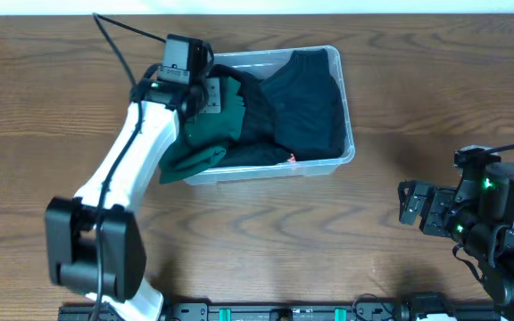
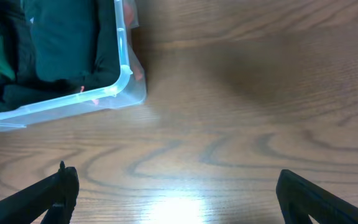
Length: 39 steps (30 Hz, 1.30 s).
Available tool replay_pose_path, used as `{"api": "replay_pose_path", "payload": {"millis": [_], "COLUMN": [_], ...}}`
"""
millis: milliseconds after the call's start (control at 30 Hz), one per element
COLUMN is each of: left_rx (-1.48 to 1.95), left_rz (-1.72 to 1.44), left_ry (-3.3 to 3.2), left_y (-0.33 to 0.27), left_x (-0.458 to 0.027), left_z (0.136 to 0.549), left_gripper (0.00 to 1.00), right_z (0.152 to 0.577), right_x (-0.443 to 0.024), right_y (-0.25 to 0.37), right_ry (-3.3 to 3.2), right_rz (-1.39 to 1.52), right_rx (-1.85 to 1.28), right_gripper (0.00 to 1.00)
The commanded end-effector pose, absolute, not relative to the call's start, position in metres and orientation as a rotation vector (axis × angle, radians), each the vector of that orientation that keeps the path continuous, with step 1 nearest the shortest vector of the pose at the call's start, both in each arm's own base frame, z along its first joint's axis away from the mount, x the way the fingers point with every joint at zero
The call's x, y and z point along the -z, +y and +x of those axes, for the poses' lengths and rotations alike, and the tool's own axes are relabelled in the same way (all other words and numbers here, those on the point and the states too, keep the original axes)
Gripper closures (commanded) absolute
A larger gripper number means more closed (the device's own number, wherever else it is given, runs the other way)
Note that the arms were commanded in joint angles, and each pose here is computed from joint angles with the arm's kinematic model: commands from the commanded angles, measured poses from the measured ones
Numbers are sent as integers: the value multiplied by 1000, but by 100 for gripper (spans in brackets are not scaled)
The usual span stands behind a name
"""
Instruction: Pack container
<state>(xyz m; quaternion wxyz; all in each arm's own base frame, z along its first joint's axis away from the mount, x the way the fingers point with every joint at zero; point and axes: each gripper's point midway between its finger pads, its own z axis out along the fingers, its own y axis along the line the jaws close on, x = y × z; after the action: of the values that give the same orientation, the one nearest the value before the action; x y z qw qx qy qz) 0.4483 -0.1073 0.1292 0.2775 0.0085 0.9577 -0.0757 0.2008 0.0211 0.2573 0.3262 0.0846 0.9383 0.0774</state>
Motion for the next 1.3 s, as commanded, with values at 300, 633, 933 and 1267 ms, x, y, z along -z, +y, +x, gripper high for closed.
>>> {"api": "replay_pose_path", "payload": {"millis": [300,633,933,1267], "left_rx": [124,137,156,169], "left_rz": [32,-4,-8,-12], "left_ry": [2601,2271,2187,2124], "left_y": [-102,-91,-70,-43], "left_x": [-95,-243,-329,-369], "left_z": [462,456,361,245], "left_gripper": [94,94,94,62], "right_z": [200,200,200,200], "right_x": [-256,-256,-256,-256], "right_y": [19,19,19,19], "right_ry": [2460,2460,2460,2460], "right_rz": [216,216,216,216], "right_rx": [-190,-190,-190,-190], "right_gripper": [1,1,1,1]}}
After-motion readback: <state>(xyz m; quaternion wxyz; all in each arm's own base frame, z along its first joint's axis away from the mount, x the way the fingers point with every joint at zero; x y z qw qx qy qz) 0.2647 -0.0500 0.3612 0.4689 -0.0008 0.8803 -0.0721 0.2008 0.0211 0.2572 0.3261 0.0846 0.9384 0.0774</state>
